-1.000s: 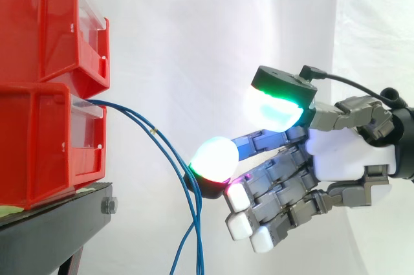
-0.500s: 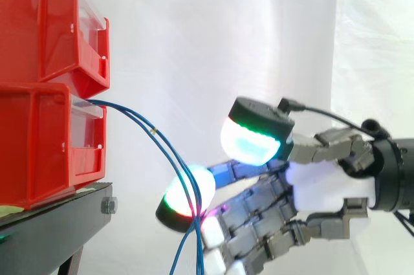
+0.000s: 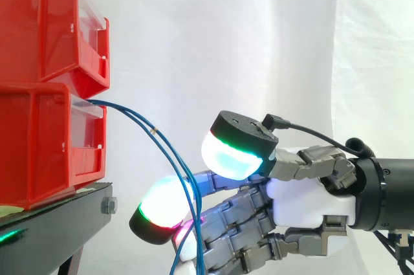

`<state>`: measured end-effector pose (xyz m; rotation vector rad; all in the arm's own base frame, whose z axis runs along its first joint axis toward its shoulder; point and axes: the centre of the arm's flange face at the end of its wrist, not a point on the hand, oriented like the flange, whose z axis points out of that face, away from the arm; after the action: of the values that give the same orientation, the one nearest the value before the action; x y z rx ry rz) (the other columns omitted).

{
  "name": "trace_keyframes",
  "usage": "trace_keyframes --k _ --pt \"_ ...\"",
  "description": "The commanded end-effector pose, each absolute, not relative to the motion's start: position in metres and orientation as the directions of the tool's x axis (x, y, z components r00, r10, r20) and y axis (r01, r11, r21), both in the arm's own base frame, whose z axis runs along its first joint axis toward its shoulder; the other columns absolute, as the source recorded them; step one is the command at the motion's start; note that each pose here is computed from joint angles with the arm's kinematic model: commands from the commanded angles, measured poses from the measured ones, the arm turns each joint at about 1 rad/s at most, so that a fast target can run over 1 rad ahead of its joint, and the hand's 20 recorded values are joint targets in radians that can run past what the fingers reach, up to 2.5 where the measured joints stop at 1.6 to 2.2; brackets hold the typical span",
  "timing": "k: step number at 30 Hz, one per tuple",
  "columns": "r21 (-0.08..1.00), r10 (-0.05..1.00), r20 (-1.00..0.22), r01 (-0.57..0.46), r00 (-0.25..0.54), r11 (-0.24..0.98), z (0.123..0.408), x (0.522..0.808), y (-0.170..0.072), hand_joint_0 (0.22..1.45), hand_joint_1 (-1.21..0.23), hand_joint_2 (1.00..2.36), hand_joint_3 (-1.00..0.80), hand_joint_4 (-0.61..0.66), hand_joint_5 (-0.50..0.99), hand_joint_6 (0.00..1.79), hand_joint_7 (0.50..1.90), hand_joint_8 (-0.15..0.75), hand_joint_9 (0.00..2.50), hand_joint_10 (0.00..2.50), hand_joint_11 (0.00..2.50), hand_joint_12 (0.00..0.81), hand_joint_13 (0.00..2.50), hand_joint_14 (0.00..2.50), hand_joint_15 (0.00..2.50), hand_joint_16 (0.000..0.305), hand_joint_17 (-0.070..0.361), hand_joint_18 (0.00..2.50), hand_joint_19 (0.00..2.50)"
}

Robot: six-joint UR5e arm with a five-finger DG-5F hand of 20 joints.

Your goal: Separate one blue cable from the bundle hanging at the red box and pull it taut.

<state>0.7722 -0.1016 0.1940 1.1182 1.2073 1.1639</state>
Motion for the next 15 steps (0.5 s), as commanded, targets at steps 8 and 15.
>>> trace_keyframes --k 8,15 --pt "0.992 0.997 -0.082 -0.093 -0.014 0.081 0.1973 0.7776 -0.0929 0.59 -0.63 1.0 -0.48 0.28 -0.18 0.5 1.01 0.347 0.7 0.01 0.63 0.416 0.65 0.01 0.36 0.054 0.122 0.66 0.44" --pt "0.991 0.997 -0.073 -0.118 -0.036 0.069 0.2003 0.7798 -0.0904 0.59 -0.63 1.0 -0.48 0.28 -0.18 0.5 1.01 0.345 0.7 0.01 0.63 0.411 0.66 0.01 0.37 0.053 0.12 0.68 0.45"
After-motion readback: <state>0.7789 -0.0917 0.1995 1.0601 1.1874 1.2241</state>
